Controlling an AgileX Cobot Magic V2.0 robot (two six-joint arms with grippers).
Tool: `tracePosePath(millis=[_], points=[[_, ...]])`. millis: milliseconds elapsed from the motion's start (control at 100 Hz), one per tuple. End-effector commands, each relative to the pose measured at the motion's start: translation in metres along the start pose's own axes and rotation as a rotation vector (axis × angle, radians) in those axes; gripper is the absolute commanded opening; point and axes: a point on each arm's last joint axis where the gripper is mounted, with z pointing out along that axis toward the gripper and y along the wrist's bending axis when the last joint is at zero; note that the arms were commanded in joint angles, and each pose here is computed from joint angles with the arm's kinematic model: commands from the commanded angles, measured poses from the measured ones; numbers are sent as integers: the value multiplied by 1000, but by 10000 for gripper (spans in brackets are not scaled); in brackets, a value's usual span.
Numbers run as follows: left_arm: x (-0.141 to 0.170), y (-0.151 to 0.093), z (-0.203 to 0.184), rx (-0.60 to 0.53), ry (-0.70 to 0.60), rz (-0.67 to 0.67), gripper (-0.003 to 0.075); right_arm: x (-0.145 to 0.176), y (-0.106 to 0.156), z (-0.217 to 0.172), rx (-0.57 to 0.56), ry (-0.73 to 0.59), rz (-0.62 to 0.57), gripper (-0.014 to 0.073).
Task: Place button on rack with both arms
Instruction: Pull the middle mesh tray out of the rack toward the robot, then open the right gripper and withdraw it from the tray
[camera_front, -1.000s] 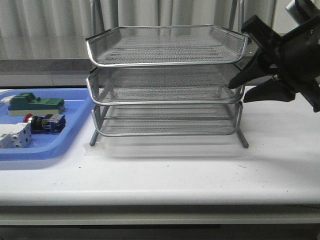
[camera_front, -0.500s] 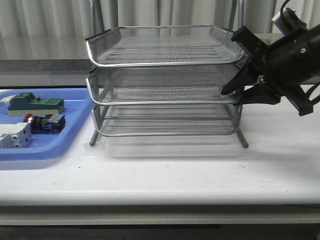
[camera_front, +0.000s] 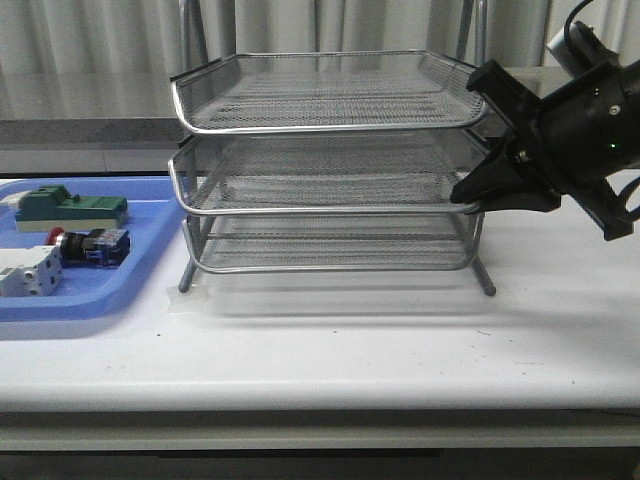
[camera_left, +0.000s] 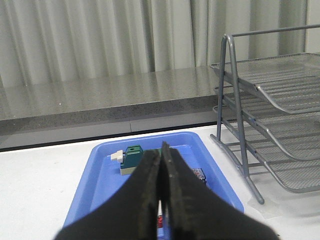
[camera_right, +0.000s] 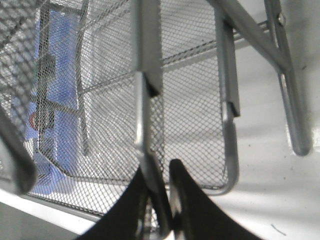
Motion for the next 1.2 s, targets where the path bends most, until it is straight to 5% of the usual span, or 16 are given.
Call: tracePosePath(millis=[0,610,710,950,1190], points=[[7,-1,-2,6,-66,-16,-20,15,0,-9,-14,55,-58,-58],[7,-1,-2,6,-66,-16,-20,78,-3,-69,-10,13,-118,-53],[7,-1,-2,6,-66,-16,-20,77,-1,-73,-9,-12,-128,29],[7,-1,-2,6,-66,-16,-20,78,8,-82,-52,-27,-159,452],[7,-1,-2,6,-66,-16,-20,81,18,-104,-46,-81,-286,454]])
